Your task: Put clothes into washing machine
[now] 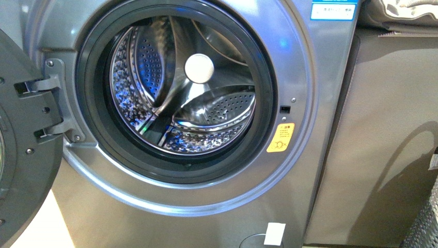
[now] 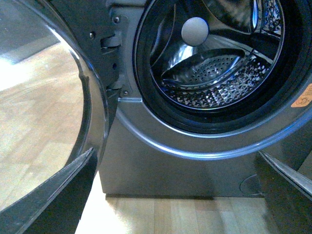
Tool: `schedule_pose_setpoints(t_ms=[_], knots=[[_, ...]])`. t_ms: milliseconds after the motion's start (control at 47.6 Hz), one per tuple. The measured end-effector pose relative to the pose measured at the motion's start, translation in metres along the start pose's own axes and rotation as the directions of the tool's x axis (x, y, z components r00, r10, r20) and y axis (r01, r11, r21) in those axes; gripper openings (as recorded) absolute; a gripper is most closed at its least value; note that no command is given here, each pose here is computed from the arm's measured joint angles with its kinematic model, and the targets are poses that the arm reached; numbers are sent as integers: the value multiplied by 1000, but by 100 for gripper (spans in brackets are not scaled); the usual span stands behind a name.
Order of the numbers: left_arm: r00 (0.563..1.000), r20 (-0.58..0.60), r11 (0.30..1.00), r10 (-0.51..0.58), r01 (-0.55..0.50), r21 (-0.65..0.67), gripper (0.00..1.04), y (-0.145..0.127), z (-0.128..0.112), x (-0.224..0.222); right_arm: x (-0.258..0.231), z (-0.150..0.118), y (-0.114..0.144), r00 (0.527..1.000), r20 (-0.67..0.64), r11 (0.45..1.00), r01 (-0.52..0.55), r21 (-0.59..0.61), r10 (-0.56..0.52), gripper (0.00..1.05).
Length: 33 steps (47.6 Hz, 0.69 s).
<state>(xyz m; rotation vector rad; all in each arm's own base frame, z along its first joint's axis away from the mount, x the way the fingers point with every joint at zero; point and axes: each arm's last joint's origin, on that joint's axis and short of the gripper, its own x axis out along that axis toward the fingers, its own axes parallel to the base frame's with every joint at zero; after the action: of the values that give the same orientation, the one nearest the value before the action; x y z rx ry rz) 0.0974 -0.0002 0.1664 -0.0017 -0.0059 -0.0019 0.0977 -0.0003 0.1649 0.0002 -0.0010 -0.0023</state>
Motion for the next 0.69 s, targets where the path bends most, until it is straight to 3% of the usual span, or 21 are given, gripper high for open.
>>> schedule_pose_setpoints(t_ms=[588,693], knots=[[1000,0,1000,0,0,0,98,0,0,0,0,0,0,1000,0,1000,0,0,0,97],[1000,0,1000,0,0,0,98,0,0,0,-1,11,1,992,115,997,-66,51,60,97]])
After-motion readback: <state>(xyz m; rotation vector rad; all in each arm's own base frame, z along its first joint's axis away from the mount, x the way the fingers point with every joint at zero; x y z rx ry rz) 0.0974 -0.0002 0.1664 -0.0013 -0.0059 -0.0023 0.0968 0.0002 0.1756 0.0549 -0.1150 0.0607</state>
